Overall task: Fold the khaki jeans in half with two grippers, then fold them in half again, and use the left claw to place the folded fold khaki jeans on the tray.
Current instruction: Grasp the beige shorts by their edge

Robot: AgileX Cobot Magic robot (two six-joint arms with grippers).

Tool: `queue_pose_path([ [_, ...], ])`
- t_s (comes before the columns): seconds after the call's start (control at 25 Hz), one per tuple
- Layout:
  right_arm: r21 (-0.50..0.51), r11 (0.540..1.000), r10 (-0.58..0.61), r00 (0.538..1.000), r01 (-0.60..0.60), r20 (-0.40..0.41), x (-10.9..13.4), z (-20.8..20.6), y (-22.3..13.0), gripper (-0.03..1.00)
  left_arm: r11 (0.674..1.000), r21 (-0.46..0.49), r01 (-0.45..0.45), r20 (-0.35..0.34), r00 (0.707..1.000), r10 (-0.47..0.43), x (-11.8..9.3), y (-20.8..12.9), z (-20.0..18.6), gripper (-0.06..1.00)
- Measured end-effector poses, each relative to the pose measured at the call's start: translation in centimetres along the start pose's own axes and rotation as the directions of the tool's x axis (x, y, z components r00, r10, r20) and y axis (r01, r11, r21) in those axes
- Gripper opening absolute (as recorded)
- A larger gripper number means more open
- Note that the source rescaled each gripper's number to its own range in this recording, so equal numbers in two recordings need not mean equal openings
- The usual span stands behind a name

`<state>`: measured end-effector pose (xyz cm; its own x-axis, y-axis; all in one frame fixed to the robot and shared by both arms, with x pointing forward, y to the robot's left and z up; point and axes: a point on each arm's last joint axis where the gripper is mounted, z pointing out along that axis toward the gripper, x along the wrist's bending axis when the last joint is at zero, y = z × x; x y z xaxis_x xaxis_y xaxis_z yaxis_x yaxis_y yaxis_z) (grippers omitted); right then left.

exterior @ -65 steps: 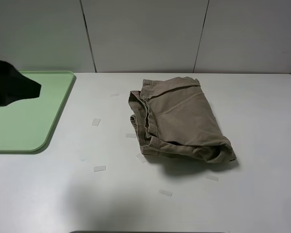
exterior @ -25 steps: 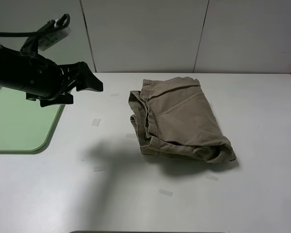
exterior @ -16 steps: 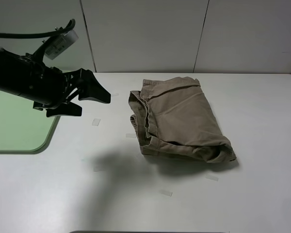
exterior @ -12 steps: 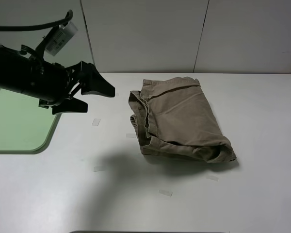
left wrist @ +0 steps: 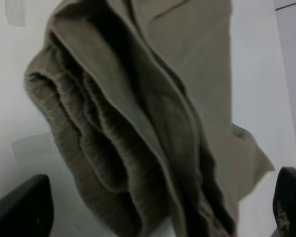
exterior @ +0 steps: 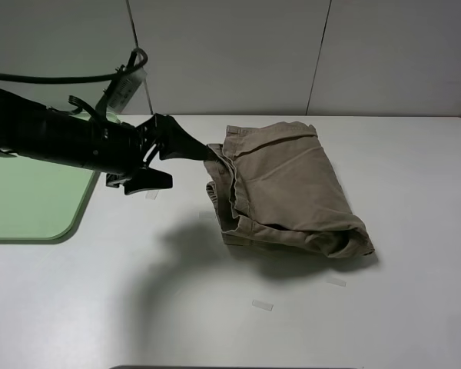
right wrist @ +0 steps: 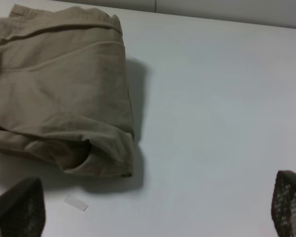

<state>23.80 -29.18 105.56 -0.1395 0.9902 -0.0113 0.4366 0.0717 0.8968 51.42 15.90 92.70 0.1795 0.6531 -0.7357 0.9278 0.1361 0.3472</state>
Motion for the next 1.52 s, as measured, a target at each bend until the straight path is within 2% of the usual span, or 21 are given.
queue_pose_path([
  [0.12,0.0,1.0,0.0,1.0,0.0,0.0,0.0,0.0,0.0,1.0,1.0,0.008,-0.022,0.019,1.0,0.022,0.8,-0.1,1.1,0.93],
  [0.36,0.0,1.0,0.0,1.0,0.0,0.0,0.0,0.0,0.0,1.0,0.998,0.052,-0.03,0.122,0.992,0.024,1.2,0.7,3.3,0.93],
  [0.8,0.0,1.0,0.003,1.0,-0.003,-0.003,0.0,0.0,0.0,1.0,0.995,0.103,-0.01,0.188,0.982,-0.01,2.9,2.0,7.0,0.92],
  [0.96,0.0,1.0,0.003,1.0,-0.003,-0.003,0.0,0.0,0.0,1.0,0.993,0.117,-0.028,0.206,0.978,0.004,2.7,2.1,8.2,0.92],
  [1.28,0.0,1.0,0.003,1.0,-0.003,-0.003,0.0,0.0,0.0,1.0,0.988,0.136,-0.076,0.257,0.966,0.039,1.0,2.1,9.6,0.92],
  [1.52,0.0,1.0,0.003,1.0,-0.003,-0.003,0.0,0.0,0.0,1.0,0.985,0.153,-0.082,0.236,0.971,0.044,1.0,1.6,10.7,0.91],
])
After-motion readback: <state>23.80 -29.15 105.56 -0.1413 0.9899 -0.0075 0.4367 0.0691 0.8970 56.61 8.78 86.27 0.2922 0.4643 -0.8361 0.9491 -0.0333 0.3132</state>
